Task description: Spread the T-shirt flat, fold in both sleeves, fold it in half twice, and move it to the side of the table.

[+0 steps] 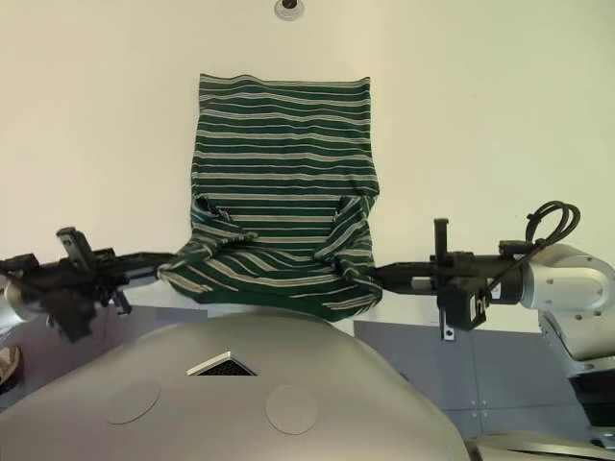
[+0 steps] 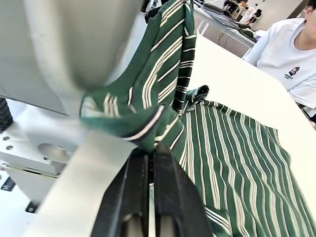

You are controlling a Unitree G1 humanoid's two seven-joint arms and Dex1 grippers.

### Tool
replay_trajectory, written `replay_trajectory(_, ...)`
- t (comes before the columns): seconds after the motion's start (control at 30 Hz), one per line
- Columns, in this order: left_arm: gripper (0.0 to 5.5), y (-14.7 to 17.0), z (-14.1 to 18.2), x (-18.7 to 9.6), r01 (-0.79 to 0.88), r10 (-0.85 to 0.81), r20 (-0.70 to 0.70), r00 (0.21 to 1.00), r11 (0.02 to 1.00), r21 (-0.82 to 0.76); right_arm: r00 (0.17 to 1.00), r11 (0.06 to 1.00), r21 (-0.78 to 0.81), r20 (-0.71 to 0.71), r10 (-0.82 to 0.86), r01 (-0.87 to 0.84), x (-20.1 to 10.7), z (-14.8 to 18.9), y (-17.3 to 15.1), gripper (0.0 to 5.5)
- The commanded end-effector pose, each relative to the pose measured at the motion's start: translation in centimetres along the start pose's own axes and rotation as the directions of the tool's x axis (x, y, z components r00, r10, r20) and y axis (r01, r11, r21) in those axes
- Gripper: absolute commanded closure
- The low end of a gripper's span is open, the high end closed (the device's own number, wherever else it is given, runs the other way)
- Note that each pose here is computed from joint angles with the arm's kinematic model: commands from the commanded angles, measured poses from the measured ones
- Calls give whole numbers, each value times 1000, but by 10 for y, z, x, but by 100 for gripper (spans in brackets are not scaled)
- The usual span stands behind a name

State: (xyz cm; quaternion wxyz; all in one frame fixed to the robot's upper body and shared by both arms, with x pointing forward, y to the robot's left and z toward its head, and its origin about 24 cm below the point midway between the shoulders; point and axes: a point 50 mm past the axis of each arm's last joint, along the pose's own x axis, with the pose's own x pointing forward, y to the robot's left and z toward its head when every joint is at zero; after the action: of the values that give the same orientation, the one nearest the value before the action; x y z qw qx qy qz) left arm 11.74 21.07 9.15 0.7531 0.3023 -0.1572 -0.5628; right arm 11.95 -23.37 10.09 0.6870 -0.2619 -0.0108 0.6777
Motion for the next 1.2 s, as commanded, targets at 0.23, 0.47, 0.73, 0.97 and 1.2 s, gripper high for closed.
replay_trajectory(0.23, 550, 40, -71, 34, -229, 233, -253, 939, 972, 43, 909, 934, -203, -242, -339, 294, 23, -52, -66, 549)
replay_trajectory(0.47, 550, 46, -99, 53, -275, 260, -307, 915, 961, -6, 855, 900, -215, -290, -429, 379, 32, -74, -89, 549)
replay_trajectory(0.73, 550, 78, -128, 76, -432, 397, -361, 844, 901, -18, 751, 831, -243, -356, -556, 500, 48, -98, -122, 549)
replay_trajectory(0.97, 550, 95, -142, 84, -533, 493, -396, 775, 846, 11, 730, 795, -241, -314, -607, 557, 61, -99, -140, 549)
replay_trajectory(1.2, 550, 103, -145, 84, -562, 523, -399, 753, 827, 24, 697, 755, -231, -292, -655, 613, 61, -98, -161, 549)
